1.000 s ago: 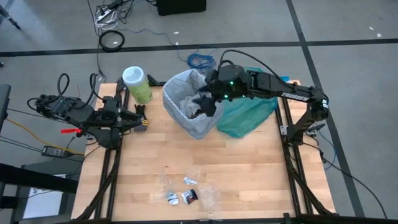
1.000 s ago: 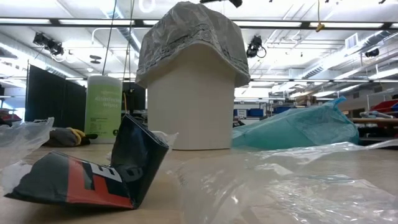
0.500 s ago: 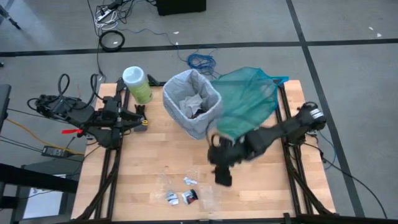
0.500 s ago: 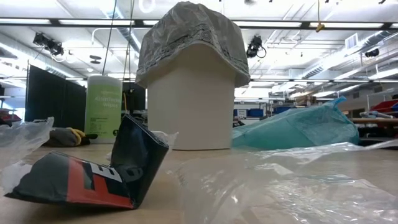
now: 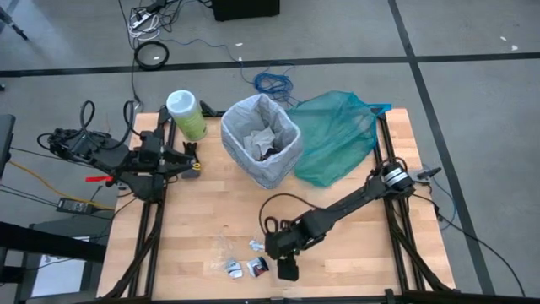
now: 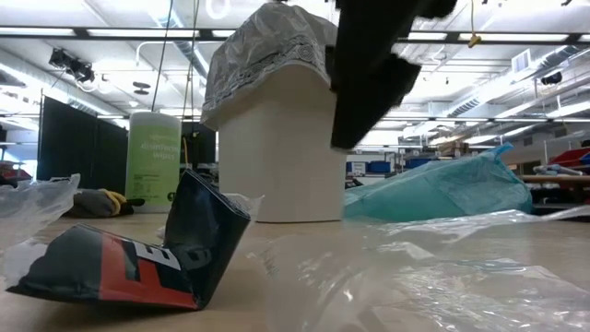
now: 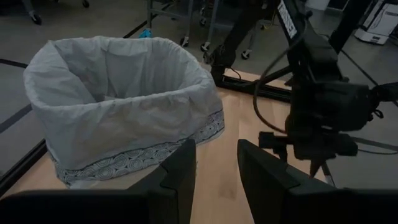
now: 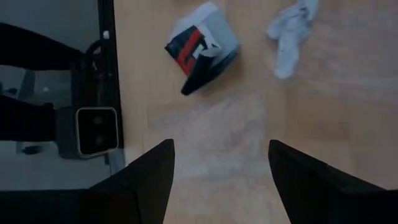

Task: Place trash/remove bag and relplace
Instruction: Put the transparent plastic into the trash bin

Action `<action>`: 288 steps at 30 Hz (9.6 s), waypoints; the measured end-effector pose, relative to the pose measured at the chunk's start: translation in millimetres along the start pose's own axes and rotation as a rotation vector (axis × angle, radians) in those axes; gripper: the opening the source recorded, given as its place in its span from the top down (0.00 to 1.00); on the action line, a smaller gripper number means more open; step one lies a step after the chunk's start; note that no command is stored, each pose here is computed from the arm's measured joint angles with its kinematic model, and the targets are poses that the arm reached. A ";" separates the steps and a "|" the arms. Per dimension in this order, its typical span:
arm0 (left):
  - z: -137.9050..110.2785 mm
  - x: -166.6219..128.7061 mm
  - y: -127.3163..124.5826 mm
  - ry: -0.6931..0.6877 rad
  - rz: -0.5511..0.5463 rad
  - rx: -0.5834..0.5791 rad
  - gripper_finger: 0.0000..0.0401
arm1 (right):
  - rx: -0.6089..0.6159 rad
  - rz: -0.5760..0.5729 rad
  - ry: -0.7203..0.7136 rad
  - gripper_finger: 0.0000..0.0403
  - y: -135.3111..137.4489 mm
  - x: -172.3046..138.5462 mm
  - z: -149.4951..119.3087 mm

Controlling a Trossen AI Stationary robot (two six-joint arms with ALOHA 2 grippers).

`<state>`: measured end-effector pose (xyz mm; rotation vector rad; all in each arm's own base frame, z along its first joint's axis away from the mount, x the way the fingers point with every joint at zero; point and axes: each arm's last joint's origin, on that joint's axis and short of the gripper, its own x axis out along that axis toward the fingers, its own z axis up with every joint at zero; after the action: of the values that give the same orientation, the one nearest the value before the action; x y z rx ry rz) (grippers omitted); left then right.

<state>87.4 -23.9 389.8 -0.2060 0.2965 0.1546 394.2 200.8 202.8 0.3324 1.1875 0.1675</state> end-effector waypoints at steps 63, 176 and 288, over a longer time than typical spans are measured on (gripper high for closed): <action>-8.4 -0.3 3.6 0.078 0.035 0.003 0.68 | -0.179 -0.203 -0.066 0.36 7.0 -53.1 52.8; -8.6 2.9 2.2 0.083 0.055 -0.008 0.68 | -0.149 -0.501 -0.113 0.50 -16.0 -219.5 14.4; -10.8 30.8 -8.1 0.078 0.292 0.022 0.68 | -0.140 -0.635 -0.955 1.00 -71.7 -271.0 59.9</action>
<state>115.0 -30.5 371.7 -0.1460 0.4056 0.4327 346.5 42.0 436.7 -0.1111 0.2848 -0.4277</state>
